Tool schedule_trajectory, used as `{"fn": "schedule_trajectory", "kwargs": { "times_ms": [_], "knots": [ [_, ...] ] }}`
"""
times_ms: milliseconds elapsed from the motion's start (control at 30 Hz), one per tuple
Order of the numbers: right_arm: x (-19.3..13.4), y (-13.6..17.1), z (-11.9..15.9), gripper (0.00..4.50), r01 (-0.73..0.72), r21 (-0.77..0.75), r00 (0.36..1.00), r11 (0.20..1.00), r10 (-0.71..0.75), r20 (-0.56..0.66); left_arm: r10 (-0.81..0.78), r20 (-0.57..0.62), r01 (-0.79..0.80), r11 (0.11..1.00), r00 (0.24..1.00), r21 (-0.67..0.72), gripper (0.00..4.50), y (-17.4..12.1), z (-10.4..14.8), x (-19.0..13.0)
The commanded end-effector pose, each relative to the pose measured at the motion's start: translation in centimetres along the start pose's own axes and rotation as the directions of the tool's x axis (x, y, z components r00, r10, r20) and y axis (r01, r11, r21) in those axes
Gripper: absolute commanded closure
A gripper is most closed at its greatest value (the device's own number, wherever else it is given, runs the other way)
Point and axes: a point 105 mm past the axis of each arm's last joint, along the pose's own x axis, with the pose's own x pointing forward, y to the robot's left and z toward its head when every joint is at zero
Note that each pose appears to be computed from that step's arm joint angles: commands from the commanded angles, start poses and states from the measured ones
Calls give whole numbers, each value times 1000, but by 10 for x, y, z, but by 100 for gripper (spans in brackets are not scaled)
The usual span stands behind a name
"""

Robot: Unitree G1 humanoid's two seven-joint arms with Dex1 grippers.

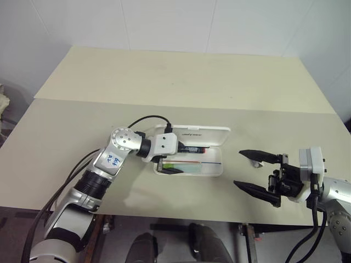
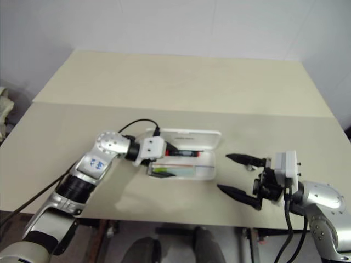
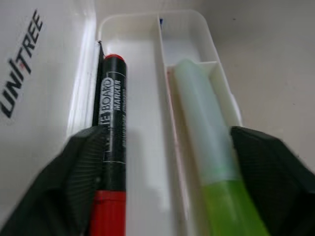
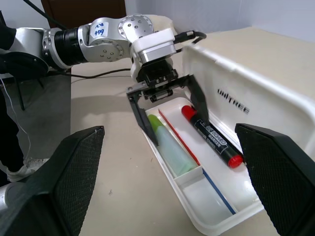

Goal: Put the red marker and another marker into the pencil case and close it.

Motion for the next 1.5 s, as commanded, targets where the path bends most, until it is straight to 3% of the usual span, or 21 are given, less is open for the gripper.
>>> {"fn": "schedule_trajectory", "kwargs": {
  "times_ms": [33, 467, 700, 933, 1100, 1233, 1500],
  "knots": [
    [0, 0, 5, 0, -5, -28, 1000, 1000, 5, 7, -4, 28, 3, 1000, 1000, 28, 3, -1, 12, 0],
    [1, -2, 3, 0, -11, -28, 1000, 1000, 11, 0, 16, 64, -19, 998, 998, 57, 3, 1, 23, -4],
    [-2, -3, -1, 0, 8, -19, 1000, 1000, -8, -24, -10, 184, 1, 999, 983, 48, 3, -19, 49, -12],
    [-9, -17, -11, 0, 142, -2, 987, 990, -142, -71, 31, 381, -28, 1000, 924, -13, 3, -37, 75, -32],
    [-12, -41, -24, 0, 311, -24, 944, 950, -312, -106, 170, 502, -147, 985, 848, -86, 3, -33, 80, -51],
    [-15, -66, -29, 0, 455, -58, 882, 888, -459, -111, 258, 618, -228, 965, 742, -130, 3, -34, 91, -64],
    [-24, -84, -60, 0, 580, -71, 781, 812, -579, -235, 261, 623, -236, 964, 737, -124, 3, -49, 83, -71]
  ]
}}
